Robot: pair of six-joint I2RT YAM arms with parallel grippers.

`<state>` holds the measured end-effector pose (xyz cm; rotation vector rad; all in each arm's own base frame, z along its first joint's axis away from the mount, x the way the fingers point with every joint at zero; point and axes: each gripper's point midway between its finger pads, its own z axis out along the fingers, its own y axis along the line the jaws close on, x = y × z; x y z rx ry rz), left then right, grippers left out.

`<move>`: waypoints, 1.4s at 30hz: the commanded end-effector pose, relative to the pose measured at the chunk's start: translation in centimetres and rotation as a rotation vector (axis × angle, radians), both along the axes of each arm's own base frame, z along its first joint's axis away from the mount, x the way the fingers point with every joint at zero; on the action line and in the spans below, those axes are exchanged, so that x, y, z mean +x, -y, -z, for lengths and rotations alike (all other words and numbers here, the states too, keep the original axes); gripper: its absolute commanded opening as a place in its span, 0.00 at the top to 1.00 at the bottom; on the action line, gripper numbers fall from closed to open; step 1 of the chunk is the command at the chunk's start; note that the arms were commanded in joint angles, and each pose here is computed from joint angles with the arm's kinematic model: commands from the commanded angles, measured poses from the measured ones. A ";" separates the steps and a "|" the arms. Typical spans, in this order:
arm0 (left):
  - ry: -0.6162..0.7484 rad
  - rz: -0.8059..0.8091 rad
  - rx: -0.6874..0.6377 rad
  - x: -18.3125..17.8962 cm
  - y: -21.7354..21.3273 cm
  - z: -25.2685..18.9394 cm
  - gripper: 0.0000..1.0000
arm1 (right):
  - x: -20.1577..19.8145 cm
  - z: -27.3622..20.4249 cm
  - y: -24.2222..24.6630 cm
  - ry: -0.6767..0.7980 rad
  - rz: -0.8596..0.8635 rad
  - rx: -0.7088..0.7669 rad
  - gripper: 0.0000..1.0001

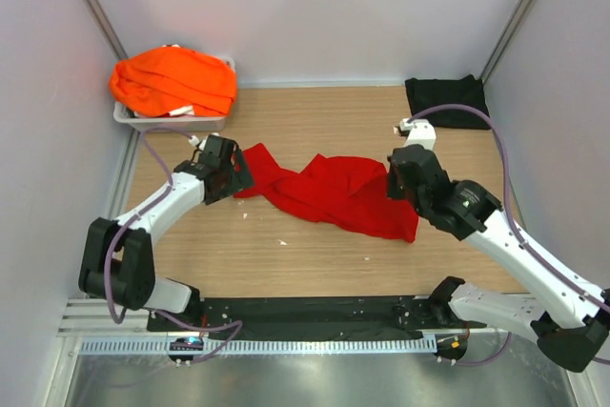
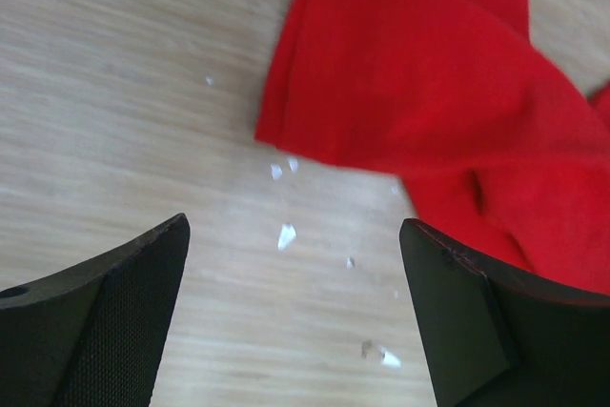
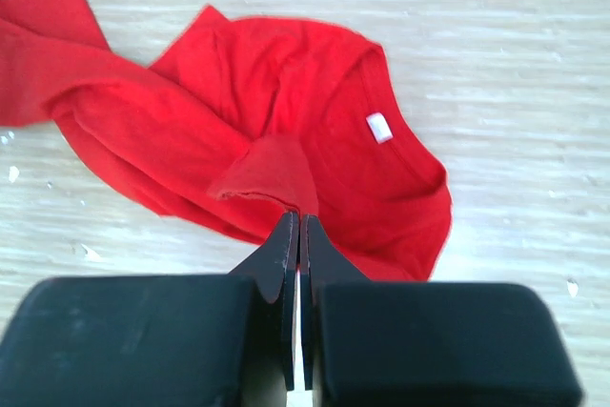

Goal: Fold and stack the t-shirts
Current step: Flatten the tshirt out

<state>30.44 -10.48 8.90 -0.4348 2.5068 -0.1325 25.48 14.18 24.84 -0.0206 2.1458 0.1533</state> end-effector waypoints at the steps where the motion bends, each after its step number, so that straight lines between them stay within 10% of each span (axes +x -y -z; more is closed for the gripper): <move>1: 0.126 -0.062 -0.105 5.6 0.1 -1.2 0.09 | -1.7 0.8 1.7 -0.028 0.031 0.008 0.99; 16: 0.062 -0.099 -0.020 14.3 -1.3 4.2 0.36 | -2.9 1.7 2.3 -0.047 0.018 0.007 0.99; 23: 0.059 -0.123 -0.008 13.3 -1.9 4.1 0.83 | -2.5 1.6 2.4 -0.043 0.029 -0.014 0.99; 26: 0.072 -0.133 0.009 12.4 -2.5 2.4 0.87 | -2.4 1.9 2.3 -0.046 0.032 -0.021 0.99; 39: 0.238 -0.104 0.027 6.7 -3.2 -10.1 0.89 | -2.6 0.8 3.1 -0.026 0.056 -0.021 0.99; 42: 0.248 -0.097 0.013 4.4 -3.5 -10.9 0.57 | -2.8 0.6 3.9 -0.019 0.078 -0.030 0.99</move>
